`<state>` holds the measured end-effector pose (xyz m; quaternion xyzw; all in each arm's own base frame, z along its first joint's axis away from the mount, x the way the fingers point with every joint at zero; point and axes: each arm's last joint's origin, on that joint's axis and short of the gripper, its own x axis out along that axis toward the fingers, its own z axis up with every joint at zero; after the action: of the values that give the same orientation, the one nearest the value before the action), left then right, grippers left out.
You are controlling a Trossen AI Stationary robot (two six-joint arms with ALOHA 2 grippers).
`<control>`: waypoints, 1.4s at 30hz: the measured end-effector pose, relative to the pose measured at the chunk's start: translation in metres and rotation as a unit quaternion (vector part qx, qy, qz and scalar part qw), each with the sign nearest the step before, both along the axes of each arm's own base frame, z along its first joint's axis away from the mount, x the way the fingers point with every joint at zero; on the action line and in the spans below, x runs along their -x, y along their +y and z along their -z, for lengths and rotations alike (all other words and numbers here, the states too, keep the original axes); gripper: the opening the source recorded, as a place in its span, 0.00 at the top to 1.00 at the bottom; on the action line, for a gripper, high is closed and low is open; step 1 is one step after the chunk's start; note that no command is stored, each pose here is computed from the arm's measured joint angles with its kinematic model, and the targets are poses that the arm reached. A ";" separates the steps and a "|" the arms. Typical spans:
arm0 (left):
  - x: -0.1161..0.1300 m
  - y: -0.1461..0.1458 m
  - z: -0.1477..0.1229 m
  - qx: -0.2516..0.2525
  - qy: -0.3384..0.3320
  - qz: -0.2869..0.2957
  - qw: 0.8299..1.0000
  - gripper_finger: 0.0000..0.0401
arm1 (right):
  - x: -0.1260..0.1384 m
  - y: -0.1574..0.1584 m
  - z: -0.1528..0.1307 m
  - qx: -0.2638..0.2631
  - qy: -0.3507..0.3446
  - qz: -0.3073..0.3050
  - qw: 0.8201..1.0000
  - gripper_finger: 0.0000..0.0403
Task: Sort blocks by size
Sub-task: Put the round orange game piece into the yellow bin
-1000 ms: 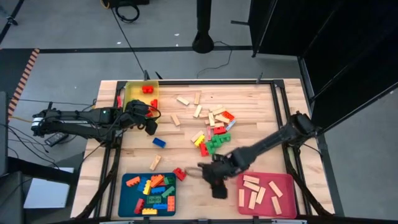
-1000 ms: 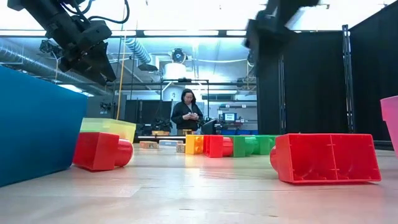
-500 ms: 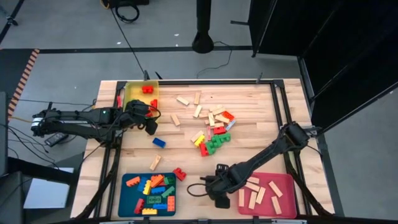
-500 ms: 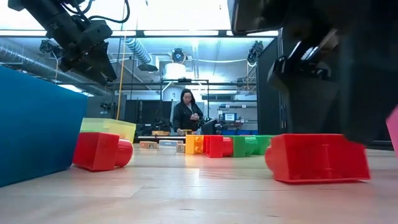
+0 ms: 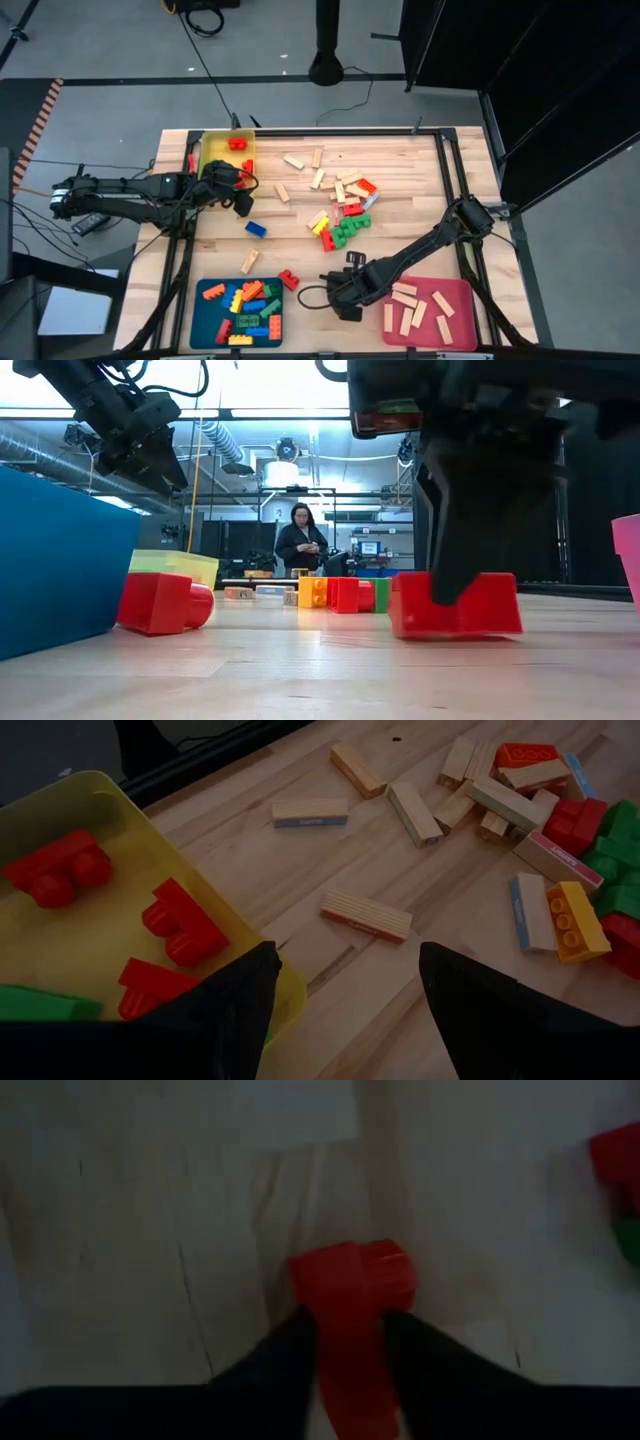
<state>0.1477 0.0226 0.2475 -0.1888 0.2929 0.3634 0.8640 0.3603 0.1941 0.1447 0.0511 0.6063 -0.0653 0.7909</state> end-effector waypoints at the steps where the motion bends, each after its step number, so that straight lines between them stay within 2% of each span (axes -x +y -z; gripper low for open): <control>1: 0.000 0.000 0.000 0.000 0.000 0.000 1.000 0.37 | 0.000 -0.001 0.000 -0.003 0.000 0.006 1.000 0.77; 2: 0.000 0.000 0.000 0.000 0.000 0.000 1.000 0.37 | -0.001 -0.001 0.000 -0.005 -0.001 0.011 1.000 0.81; 8: 0.000 0.000 0.000 0.000 0.000 0.000 1.000 0.37 | -0.006 -0.005 -0.013 -0.006 -0.002 0.019 1.000 0.81; 11: 0.000 0.000 0.000 0.000 -0.001 0.000 1.000 0.37 | -0.010 -0.015 -0.025 0.017 0.003 0.019 1.000 0.81; 14: 0.000 0.000 0.000 0.000 -0.002 0.000 1.000 0.37 | -0.018 -0.028 -0.050 0.043 -0.030 0.008 0.999 0.81; 18: 0.000 0.000 0.000 0.000 -0.002 0.000 1.000 0.37 | -0.035 -0.052 -0.076 0.082 -0.081 0.011 0.993 0.81; 22: 0.000 0.000 0.000 0.000 -0.003 0.000 1.000 0.37 | -0.060 -0.086 -0.095 0.135 -0.157 0.027 0.978 0.81; 23: 0.000 0.000 0.000 0.000 -0.004 0.000 1.000 0.37 | -0.067 -0.096 -0.098 0.140 -0.179 0.034 0.973 0.83; 24: 0.000 0.000 0.000 0.000 -0.003 0.000 1.000 0.37 | -0.073 -0.107 -0.100 0.142 -0.198 0.042 0.969 0.92; 25: 0.000 0.000 0.000 0.000 -0.004 0.000 1.000 0.37 | -0.080 -0.116 -0.103 0.144 -0.219 0.049 0.964 0.96; 30: -0.001 0.000 -0.001 0.000 -0.009 0.000 1.000 0.37 | -0.100 -0.163 -0.117 0.163 -0.302 0.072 0.937 0.99; 33: -0.002 0.000 -0.002 -0.001 -0.017 0.000 1.000 0.37 | -0.105 -0.189 -0.122 0.171 -0.322 0.079 0.928 0.99; 36: -0.003 0.000 -0.004 0.000 -0.028 -0.001 1.000 0.37 | -0.106 -0.207 -0.122 0.152 -0.328 0.089 0.928 0.99; 39: -0.004 0.000 -0.005 0.000 -0.036 -0.001 0.999 0.37 | -0.106 -0.214 -0.122 0.140 -0.324 0.090 0.931 0.98; 42: -0.005 0.000 -0.005 -0.002 -0.040 -0.001 0.999 0.37 | -0.106 -0.216 -0.122 0.159 -0.320 0.071 0.931 0.98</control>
<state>0.1523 0.0229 0.2529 -0.2021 0.2571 0.3566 0.8751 0.4660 -0.0221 0.2669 -0.0140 0.2972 -0.1969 0.9342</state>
